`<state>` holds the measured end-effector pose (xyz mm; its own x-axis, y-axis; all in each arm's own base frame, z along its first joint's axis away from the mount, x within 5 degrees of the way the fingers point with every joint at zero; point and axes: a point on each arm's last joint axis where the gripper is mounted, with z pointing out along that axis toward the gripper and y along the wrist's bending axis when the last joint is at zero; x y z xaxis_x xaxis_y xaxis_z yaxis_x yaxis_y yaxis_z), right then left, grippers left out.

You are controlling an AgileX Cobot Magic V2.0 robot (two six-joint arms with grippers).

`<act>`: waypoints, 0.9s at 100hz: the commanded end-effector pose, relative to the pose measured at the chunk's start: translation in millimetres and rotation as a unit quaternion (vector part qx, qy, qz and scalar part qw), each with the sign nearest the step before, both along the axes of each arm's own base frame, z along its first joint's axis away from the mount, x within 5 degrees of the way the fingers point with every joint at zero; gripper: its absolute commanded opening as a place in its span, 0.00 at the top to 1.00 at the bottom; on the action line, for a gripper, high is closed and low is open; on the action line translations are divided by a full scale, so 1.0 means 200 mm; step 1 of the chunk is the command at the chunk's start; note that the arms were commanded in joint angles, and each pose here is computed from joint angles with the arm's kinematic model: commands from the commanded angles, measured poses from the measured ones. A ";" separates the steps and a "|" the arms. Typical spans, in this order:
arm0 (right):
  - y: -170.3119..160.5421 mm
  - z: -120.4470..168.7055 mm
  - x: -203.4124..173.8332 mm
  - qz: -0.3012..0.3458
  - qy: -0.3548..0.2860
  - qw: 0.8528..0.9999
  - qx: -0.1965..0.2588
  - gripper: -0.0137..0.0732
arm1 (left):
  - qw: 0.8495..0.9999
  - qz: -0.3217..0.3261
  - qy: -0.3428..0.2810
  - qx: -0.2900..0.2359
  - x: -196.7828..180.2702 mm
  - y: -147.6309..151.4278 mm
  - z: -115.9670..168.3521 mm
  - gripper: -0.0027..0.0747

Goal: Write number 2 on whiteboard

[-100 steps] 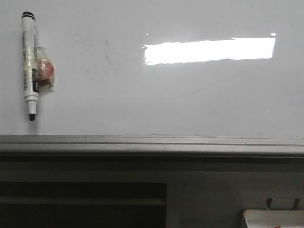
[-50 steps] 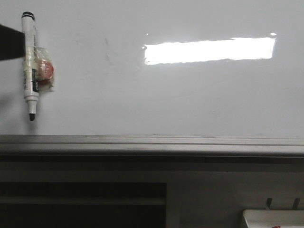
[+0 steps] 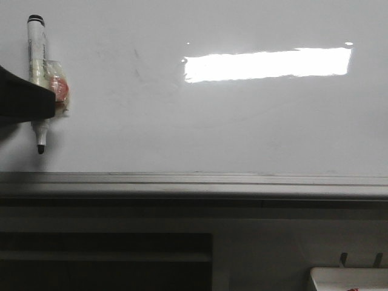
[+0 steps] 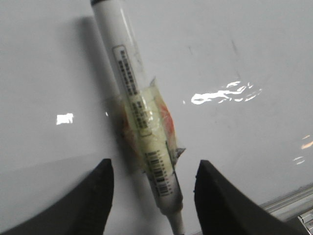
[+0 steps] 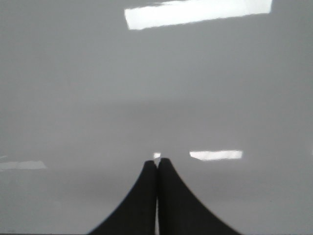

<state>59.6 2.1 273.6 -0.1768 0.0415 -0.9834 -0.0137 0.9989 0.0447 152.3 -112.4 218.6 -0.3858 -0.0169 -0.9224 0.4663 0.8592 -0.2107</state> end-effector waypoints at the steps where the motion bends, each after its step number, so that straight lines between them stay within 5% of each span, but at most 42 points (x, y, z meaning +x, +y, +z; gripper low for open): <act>1: 0.00 0.07 0.02 0.000 -0.039 0.999 -0.001 0.92 | 0.999 0.008 -0.034 -0.034 0.03 -0.02 0.07 0.51; 38: 0.00 0.07 0.02 0.003 -0.039 0.999 0.000 0.92 | 0.999 0.012 -0.032 -0.039 0.05 -0.08 0.02 0.53; 50: 0.01 0.07 0.02 0.009 -0.039 0.999 0.000 0.92 | 0.999 0.020 -0.016 -0.035 0.07 -0.08 -0.02 0.69; 62: 0.01 0.06 0.01 0.016 -0.028 0.999 0.000 0.92 | 0.999 0.019 -0.010 -0.026 0.07 -0.09 -0.04 0.99; 90: 0.09 0.05 0.00 0.144 0.002 0.990 -0.001 0.92 | 0.997 -0.047 -0.058 0.014 0.04 -0.12 -0.01 0.99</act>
